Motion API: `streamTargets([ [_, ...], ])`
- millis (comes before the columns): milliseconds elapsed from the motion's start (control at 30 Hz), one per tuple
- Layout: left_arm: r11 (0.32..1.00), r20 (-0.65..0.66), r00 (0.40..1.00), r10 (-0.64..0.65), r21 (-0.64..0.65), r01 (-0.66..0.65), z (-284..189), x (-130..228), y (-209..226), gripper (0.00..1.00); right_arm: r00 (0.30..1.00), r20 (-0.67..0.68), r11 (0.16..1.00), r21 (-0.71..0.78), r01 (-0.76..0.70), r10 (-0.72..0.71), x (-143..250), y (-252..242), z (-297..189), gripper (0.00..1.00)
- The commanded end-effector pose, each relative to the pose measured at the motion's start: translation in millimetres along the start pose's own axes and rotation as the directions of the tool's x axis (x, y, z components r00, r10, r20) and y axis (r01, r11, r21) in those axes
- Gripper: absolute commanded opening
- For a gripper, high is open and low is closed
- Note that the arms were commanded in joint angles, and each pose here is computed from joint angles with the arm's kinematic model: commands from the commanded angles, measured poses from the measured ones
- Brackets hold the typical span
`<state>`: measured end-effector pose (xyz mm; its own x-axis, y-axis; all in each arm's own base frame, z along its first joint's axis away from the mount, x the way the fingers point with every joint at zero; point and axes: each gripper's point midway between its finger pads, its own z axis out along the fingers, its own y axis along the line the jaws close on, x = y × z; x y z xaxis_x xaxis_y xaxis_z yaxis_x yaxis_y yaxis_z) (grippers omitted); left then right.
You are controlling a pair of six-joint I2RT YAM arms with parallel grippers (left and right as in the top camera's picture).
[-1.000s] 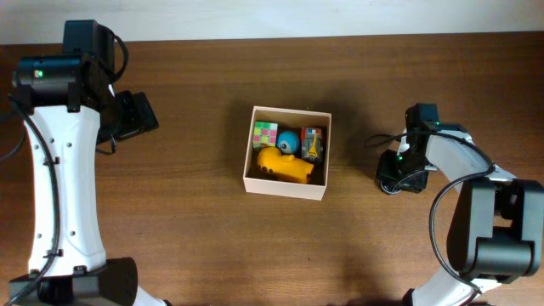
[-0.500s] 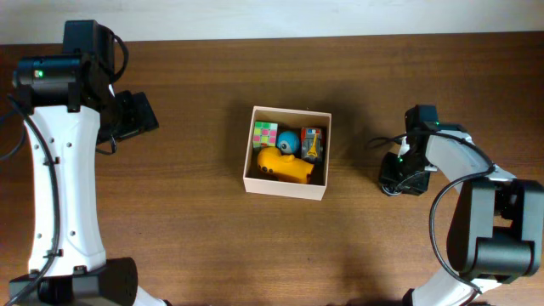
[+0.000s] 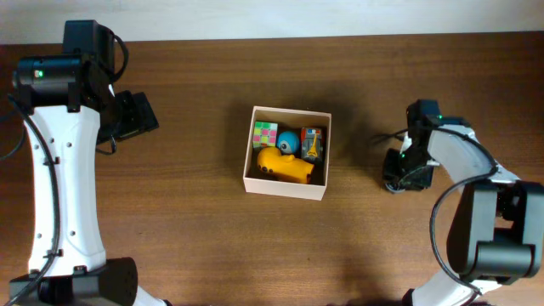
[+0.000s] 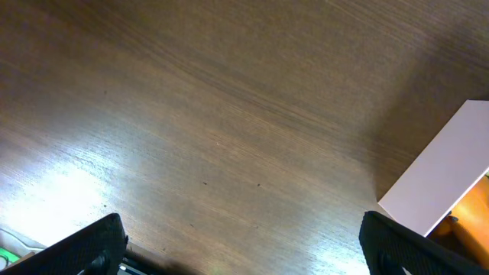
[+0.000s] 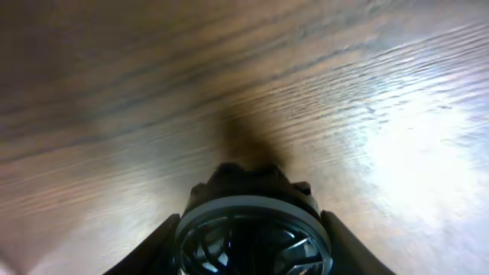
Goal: Pack container
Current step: 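Carry the black object with right gripper into the box and release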
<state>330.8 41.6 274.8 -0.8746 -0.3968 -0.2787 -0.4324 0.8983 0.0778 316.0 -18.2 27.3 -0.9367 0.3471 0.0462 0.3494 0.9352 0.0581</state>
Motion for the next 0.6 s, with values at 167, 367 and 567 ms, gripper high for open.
streamTargets([
  [167, 1.0, 0.02, 1.0, 0.005, 0.01, -0.006, -6.0, -2.2, 0.6, 0.99, 0.941, 0.295, 0.98, -0.057, 0.192, -0.167, -17.2, 68.3, -130.2, 0.44],
  [367, 1.0, 0.02, 1.0, 0.005, 0.011, -0.006, -6.0, -2.1, 0.5, 0.99, 0.832, 0.439, 0.905, -0.09, 0.416, -0.339, 13.3, 146.2, -182.4, 0.45],
  [567, 1.0, 0.02, 1.0, 0.006, 0.011, -0.006, -6.0, -2.1, 0.5, 0.99, 0.751, 0.442, 0.81, -0.087, 0.58, -0.491, 43.9, 214.6, -155.9, 0.45],
])
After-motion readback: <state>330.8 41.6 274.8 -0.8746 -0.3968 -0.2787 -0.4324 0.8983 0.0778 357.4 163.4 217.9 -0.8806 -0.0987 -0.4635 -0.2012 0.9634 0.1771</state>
